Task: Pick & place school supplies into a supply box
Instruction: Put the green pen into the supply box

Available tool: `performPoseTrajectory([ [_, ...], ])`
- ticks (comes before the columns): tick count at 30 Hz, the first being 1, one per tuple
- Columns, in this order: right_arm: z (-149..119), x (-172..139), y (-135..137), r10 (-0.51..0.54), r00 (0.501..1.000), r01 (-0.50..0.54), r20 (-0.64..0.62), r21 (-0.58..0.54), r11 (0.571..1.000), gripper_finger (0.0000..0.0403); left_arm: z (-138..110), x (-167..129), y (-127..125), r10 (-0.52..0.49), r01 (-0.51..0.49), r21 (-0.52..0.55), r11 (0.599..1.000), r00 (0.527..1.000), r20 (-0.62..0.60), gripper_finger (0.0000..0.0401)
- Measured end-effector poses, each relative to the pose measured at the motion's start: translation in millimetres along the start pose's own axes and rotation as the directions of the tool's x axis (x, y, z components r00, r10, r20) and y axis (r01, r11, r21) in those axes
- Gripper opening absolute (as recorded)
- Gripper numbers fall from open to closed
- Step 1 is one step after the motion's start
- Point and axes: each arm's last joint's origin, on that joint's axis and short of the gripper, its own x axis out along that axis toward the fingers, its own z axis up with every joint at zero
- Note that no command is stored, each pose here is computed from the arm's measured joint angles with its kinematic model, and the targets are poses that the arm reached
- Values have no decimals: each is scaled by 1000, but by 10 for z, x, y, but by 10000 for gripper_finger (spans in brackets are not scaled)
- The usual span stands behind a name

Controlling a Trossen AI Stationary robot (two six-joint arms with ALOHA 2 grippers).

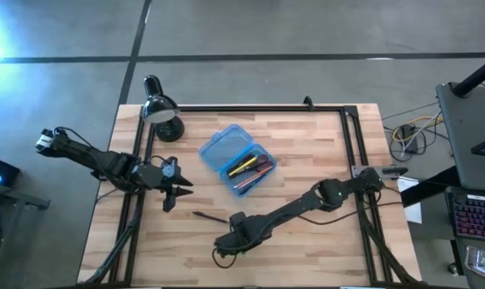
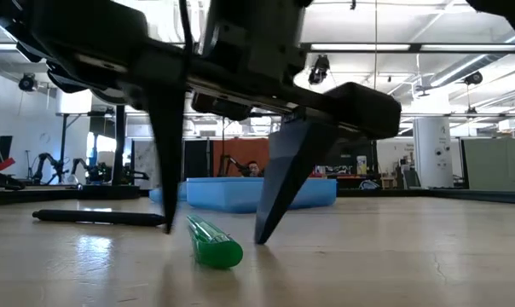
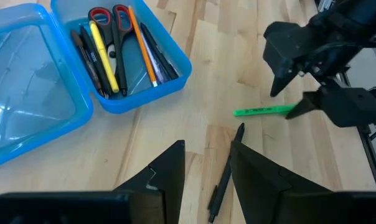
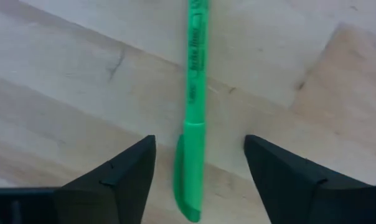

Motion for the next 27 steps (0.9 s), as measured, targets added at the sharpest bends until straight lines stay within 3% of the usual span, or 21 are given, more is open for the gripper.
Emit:
performPoseTrajectory([
  [9, 30, 253, -244, -157, 987, 156, -23, -23, 987, 163, 1, 0, 0, 0, 0, 28, 1000, 1000, 1, 110],
  [18, 185, 263, -271, -191, 981, 182, -40, -164, 970, 44, -5, 5, 2, 1, -1, 29, 1000, 1000, -1, 110],
  [21, 240, 222, -269, -187, 981, 173, -47, -215, 961, 23, -6, 5, 3, 1, -1, 28, 1000, 1000, -1, 110],
  [27, 391, -123, -287, -152, 973, 182, 176, -174, 968, 22, -6, 5, 3, 2, -2, 9, 1000, 1000, -1, 110],
])
